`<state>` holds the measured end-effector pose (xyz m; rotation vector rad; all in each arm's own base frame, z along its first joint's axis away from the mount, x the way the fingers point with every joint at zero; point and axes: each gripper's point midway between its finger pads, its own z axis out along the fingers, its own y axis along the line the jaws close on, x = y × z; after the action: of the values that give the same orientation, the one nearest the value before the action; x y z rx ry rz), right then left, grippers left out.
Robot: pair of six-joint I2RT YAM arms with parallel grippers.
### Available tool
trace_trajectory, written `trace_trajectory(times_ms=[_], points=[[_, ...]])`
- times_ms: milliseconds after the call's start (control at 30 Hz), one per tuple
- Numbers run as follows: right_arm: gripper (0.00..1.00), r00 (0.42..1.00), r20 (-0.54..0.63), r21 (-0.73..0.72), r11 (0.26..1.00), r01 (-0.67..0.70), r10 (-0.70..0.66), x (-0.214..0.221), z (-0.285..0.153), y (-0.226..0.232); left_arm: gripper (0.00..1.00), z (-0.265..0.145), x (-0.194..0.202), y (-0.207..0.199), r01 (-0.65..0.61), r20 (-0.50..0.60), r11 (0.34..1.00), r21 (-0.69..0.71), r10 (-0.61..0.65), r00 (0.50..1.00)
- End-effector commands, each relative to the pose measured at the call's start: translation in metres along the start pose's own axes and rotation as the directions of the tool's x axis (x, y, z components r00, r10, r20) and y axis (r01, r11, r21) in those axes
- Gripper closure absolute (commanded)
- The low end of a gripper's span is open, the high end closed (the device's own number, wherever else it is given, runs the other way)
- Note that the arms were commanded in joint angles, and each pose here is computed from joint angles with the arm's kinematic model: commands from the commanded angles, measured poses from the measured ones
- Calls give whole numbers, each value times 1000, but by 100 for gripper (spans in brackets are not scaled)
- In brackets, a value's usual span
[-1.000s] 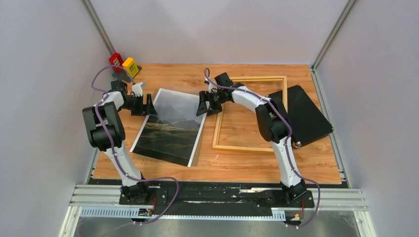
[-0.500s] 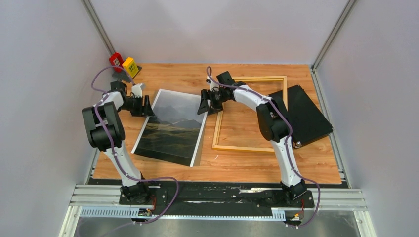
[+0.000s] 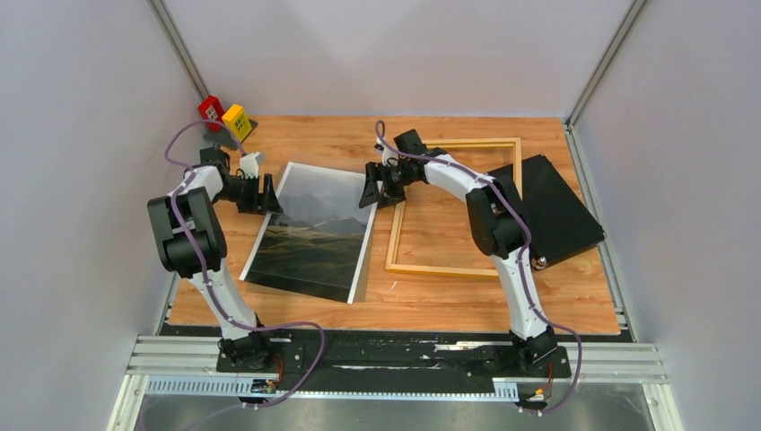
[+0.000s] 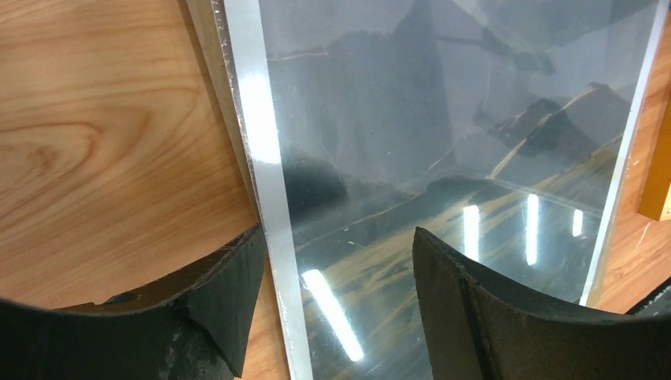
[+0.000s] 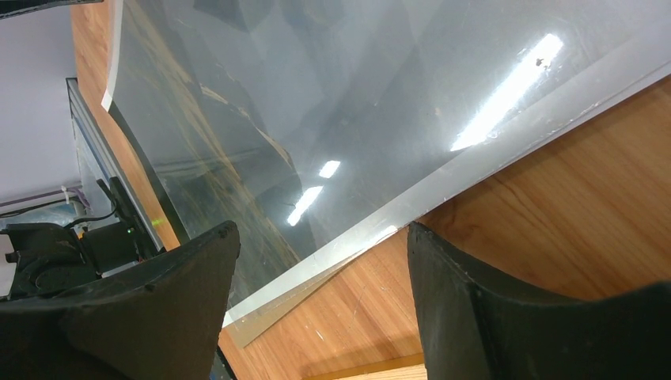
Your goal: Put the photo into the frame
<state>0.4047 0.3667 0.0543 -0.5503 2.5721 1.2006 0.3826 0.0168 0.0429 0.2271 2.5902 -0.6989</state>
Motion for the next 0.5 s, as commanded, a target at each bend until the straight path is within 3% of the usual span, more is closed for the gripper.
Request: trace_trajectory(times_ms=[0, 467], points=[[25, 999, 16, -44, 998, 38, -37, -7, 6, 8, 24, -26, -27, -28, -78, 82, 995, 56, 73, 994], [25, 999, 13, -54, 998, 41, -41, -7, 8, 8, 25, -32, -26, -57, -102, 98, 974, 201, 83, 992]])
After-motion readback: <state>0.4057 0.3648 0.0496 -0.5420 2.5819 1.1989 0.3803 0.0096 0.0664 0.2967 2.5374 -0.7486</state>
